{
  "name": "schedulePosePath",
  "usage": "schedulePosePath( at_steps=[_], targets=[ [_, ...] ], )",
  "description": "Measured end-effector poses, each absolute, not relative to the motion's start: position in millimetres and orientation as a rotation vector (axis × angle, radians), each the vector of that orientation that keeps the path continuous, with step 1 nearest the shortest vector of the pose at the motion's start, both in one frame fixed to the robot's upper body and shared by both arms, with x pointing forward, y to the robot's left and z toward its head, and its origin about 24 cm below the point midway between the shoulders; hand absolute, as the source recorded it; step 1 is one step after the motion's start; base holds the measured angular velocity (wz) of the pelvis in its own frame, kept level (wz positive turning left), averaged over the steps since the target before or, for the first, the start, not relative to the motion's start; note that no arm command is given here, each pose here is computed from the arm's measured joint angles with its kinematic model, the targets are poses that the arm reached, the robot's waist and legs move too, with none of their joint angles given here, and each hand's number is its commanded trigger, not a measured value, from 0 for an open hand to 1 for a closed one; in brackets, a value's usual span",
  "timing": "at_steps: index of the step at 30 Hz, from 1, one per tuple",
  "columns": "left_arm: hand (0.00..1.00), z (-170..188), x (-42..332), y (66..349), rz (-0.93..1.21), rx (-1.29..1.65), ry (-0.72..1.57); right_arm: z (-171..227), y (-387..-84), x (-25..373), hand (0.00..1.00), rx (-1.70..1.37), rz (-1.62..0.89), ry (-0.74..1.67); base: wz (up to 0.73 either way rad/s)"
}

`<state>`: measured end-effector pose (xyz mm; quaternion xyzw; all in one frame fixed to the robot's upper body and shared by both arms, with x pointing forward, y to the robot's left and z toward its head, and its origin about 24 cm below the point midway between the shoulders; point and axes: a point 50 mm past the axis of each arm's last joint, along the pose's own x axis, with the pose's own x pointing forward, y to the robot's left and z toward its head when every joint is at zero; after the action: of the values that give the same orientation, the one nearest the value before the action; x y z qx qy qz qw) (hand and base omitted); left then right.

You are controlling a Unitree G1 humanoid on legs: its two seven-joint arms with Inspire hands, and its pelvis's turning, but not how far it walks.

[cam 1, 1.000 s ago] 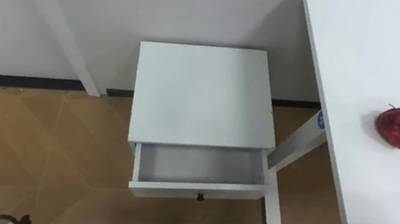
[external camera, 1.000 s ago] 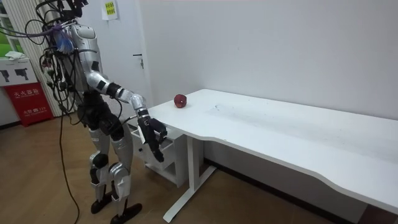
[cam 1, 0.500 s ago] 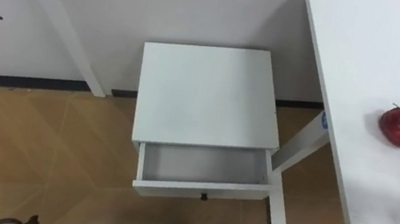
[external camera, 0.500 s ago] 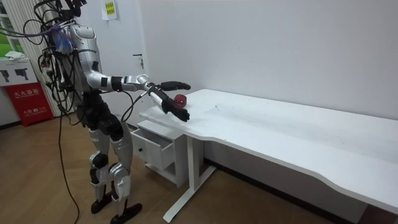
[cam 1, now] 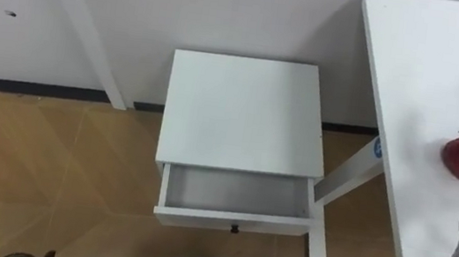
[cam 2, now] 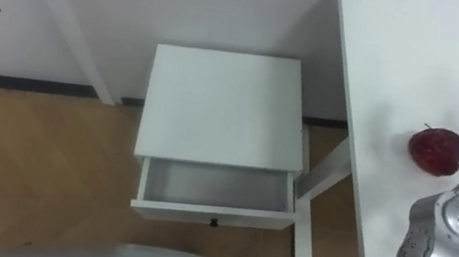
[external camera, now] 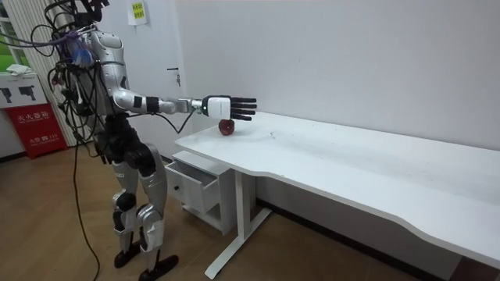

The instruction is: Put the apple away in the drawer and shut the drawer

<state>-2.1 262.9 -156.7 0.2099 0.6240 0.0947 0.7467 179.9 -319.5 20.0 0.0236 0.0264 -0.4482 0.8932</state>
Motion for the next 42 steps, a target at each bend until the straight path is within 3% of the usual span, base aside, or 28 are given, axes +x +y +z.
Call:
schedulePosePath(
  at_steps=[17, 37, 38, 39, 42],
  targets=[
    [0.00, -156, -4, 264, 0.214, 0.458, 1.370, -14, -312, 164, 0.00, -0.076, -0.728, 0.243, 0.00],
    [0.00, -157, -11, 265, 0.200, 0.476, 1.401, -37, -311, 156, 0.00, -0.130, -0.668, 0.354, 0.00],
    [0.00, -157, -11, 264, 0.196, 0.476, 1.402, -38, -311, 155, 0.87, -0.135, -0.663, 0.357, 0.00],
    [0.00, -157, -12, 265, 0.196, 0.477, 1.402, -38, -311, 155, 1.00, -0.136, -0.661, 0.357, 0.00],
    [0.00, -157, -13, 265, 0.193, 0.477, 1.405, -40, -312, 154, 1.00, -0.156, -0.656, 0.364, 0.00]
  ],
)
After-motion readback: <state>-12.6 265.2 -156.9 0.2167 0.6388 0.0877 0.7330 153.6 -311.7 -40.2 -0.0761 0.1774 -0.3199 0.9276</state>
